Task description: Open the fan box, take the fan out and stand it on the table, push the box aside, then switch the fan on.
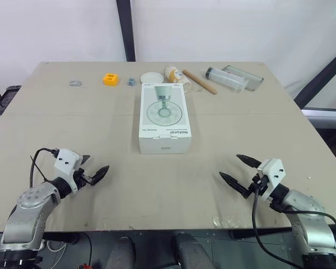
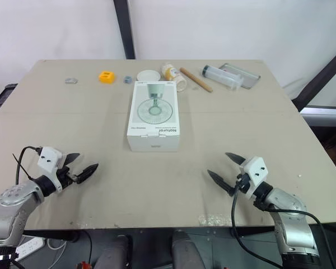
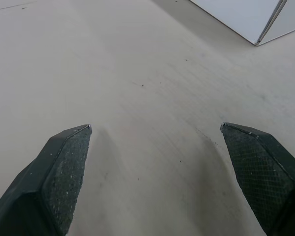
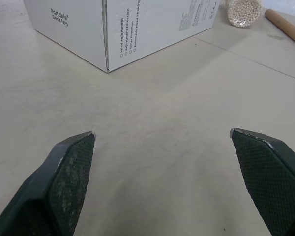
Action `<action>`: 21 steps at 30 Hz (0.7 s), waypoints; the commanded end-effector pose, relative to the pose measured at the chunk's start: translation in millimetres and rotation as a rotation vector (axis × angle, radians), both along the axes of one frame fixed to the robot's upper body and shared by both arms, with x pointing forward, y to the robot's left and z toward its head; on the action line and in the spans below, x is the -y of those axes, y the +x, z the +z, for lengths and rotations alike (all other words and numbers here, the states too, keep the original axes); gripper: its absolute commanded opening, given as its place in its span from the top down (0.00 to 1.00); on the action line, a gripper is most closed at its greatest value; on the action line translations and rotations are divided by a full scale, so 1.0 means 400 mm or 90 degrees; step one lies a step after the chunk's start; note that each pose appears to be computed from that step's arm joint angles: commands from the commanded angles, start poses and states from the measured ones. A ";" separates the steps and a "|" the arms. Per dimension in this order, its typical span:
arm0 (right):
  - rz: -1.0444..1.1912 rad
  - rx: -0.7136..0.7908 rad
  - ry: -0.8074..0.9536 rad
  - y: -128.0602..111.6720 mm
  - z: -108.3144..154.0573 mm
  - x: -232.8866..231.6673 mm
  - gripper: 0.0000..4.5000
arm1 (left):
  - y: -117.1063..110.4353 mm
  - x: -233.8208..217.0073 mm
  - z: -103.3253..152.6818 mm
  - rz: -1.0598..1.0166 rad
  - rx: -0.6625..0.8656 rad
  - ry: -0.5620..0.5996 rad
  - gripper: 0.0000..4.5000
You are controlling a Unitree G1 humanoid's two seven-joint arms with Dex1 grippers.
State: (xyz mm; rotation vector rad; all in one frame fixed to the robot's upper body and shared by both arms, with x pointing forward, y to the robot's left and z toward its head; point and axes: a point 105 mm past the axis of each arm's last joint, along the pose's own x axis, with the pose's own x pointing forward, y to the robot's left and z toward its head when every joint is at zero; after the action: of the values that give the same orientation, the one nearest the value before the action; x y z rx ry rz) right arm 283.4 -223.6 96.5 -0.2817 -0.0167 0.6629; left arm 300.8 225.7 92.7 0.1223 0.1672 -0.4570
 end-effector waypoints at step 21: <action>0.159 0.123 -0.021 0.092 0.206 -0.253 0.00 | 0.095 0.280 0.235 -0.267 0.094 -0.019 0.96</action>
State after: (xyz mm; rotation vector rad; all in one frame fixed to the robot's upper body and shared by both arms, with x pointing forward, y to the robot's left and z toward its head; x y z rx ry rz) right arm 319.6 -126.1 167.5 -0.3587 -0.1905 0.8918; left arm 342.0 118.9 179.6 0.1416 0.0019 -0.8374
